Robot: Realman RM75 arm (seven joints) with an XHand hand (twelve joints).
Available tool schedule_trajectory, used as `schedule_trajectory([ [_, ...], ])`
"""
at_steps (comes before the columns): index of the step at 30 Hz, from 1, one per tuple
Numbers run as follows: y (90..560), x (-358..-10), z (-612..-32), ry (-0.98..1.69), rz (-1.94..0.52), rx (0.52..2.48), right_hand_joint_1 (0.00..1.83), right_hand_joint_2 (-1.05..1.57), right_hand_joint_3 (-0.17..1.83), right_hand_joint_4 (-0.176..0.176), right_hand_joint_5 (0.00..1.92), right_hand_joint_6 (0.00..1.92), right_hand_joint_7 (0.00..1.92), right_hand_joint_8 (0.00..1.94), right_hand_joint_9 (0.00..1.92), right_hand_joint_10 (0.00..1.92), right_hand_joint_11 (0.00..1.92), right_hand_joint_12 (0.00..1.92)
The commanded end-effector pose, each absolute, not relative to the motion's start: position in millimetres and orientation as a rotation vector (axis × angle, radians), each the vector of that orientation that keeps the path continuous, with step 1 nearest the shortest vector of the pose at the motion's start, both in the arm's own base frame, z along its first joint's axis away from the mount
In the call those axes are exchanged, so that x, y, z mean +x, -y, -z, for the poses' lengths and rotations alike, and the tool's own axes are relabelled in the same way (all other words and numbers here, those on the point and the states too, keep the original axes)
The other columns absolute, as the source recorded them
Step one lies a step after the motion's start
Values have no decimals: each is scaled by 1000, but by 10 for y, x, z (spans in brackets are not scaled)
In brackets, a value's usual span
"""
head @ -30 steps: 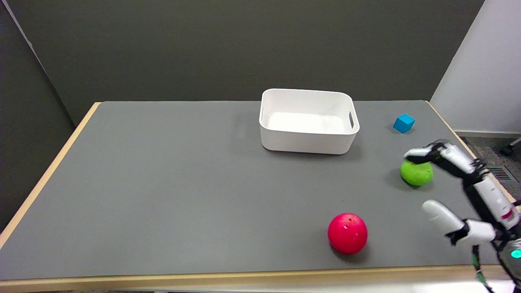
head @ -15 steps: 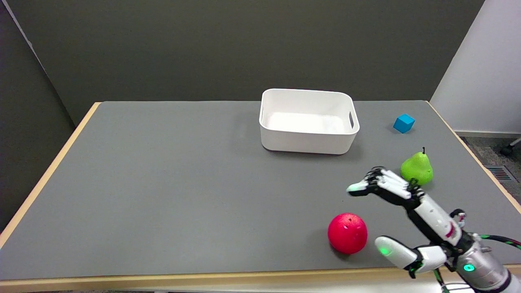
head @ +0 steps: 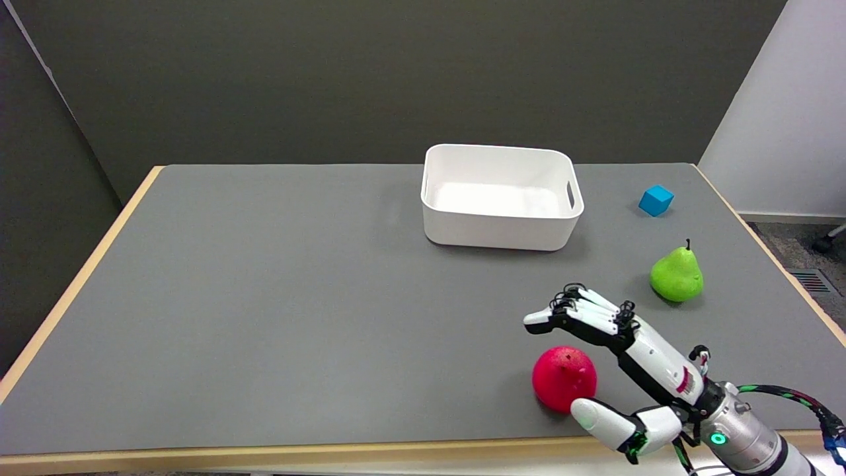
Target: Pick up the red apple.
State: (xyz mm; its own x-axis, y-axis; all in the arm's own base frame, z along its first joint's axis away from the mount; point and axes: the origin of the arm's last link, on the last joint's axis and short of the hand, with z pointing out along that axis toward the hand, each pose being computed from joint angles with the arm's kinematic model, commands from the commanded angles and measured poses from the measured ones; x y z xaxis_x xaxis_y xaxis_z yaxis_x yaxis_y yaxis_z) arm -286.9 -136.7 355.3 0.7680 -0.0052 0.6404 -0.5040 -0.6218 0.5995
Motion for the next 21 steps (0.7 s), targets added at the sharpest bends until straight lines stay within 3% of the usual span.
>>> schedule_trajectory([
  [1,1532,-2980,-3559,366,-670,2084,252,693,940,-12,334,620,479,606,355,959,142,1321],
  [21,1536,-3203,-3765,413,-579,1989,258,691,940,-4,341,632,490,611,362,958,132,1301],
])
